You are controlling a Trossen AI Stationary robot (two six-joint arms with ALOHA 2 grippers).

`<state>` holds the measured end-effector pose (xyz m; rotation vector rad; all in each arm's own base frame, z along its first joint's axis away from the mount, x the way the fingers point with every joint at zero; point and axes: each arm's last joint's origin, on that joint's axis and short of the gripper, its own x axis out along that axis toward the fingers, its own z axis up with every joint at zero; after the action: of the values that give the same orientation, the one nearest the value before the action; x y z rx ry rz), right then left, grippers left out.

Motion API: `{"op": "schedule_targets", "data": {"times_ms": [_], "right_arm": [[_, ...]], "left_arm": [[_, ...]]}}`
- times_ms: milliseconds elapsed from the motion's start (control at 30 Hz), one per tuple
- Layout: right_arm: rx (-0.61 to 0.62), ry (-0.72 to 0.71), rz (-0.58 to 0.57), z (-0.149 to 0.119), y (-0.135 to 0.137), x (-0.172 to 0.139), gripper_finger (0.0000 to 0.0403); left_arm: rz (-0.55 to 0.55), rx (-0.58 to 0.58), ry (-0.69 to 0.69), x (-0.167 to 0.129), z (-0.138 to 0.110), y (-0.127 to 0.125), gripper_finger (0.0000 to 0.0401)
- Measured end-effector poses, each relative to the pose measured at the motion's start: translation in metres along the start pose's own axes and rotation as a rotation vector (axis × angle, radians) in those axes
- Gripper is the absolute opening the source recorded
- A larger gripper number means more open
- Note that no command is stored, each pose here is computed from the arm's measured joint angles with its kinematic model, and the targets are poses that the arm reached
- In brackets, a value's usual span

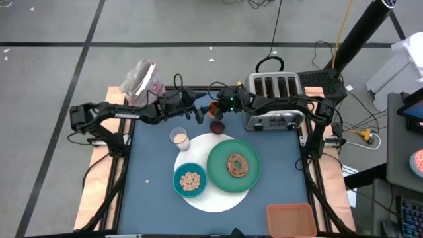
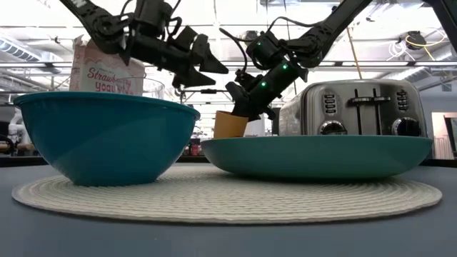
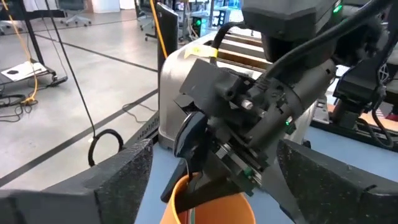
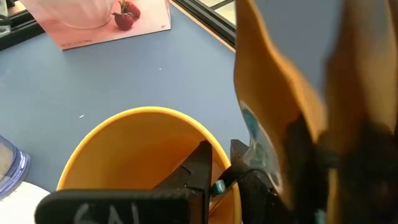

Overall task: Arrange a breakfast setting
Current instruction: Put the blue patterned spoon on the table to the left of the white placemat

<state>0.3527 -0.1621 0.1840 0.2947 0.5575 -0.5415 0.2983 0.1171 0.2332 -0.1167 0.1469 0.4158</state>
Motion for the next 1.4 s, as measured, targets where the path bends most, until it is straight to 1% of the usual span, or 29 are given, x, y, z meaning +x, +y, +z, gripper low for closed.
{"op": "schedule_targets", "data": {"times_ms": [233,433,567,633,767,967,1167,1300,1400], "right_arm": [[0.000,0.000,0.000,0.000,0.000,0.000,0.0043],[-0.001,0.010,0.057,0.000,0.002,0.000,0.0043],[-0.036,0.032,0.088,-0.002,0.003,0.000,0.0043],[-0.042,0.057,0.091,-0.004,0.000,0.000,0.0043],[-0.054,0.064,0.084,-0.004,-0.003,0.000,0.0043],[-0.128,0.057,0.091,-0.004,-0.001,0.000,0.0043],[-0.148,0.057,0.091,-0.004,-0.001,0.000,0.0043],[-0.161,0.056,0.093,-0.004,-0.001,0.000,0.0043],[-0.185,0.060,0.140,-0.004,0.000,0.000,0.0043]], "left_arm": [[0.016,-0.004,-0.020,0.013,-0.012,0.009,0.0296],[0.028,-0.008,-0.004,0.023,-0.017,0.017,0.0276],[-0.036,-0.002,0.009,0.033,-0.015,0.017,0.0273],[-0.050,0.000,0.016,0.037,-0.016,0.017,0.0273],[-0.046,0.003,0.035,0.039,-0.019,0.019,0.0273],[-0.045,0.042,0.089,0.039,-0.025,0.021,0.0273],[-0.027,0.064,0.116,0.038,-0.027,0.028,0.0273],[-0.068,0.076,0.131,0.038,-0.028,0.034,0.0273],[-0.072,0.088,0.139,0.037,-0.028,0.036,0.0273]]}}
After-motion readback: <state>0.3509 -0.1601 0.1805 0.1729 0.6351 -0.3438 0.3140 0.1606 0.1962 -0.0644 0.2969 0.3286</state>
